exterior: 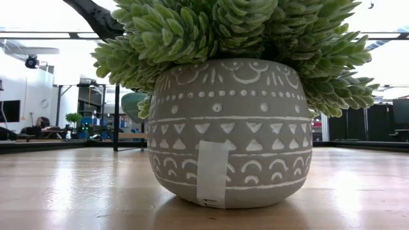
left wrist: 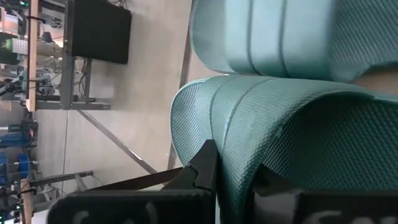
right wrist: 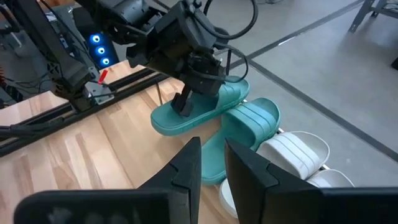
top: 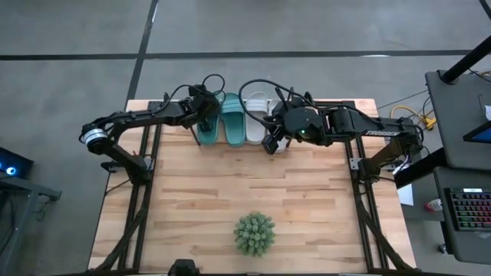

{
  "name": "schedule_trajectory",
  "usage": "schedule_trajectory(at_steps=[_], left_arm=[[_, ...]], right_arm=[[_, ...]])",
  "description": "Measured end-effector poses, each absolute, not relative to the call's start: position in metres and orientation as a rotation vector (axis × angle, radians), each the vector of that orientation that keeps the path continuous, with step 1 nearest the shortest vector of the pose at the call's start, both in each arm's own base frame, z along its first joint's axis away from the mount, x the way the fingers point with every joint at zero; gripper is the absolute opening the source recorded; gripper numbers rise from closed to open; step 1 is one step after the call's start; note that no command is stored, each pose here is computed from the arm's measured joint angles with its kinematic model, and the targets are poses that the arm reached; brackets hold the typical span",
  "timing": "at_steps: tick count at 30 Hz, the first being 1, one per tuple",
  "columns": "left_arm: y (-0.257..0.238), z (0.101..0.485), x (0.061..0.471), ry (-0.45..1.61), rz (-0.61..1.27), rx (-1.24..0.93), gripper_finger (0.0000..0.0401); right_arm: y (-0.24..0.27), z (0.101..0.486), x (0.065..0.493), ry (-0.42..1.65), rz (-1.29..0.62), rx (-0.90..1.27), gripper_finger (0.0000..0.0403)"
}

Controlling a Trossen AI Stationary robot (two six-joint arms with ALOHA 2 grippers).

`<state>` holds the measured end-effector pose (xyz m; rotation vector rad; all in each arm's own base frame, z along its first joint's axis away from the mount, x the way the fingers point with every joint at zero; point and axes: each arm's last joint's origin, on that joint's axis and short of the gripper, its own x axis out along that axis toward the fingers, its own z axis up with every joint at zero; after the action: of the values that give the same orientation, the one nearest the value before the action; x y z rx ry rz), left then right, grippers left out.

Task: Pick and place slides into the shelf
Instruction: Put the green slipper on the shelf

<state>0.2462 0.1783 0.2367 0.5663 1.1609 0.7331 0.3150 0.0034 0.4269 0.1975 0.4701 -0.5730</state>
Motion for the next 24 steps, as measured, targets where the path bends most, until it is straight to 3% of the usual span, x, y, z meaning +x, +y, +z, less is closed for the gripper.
schedule_trajectory(at_steps=[12,24], left_arm=[[0.173,0.213,0.239,1.186,0.7,0.556,0.0],[0.177,0.218,0.245,1.08,0.762,0.572,0.0]], right_arm=[[0.003,0.427,0.315,0.47,-0.573,0.198,0.0063],[0.003,0.427,0.315,0.464,-0.579,0.223,0.0063]])
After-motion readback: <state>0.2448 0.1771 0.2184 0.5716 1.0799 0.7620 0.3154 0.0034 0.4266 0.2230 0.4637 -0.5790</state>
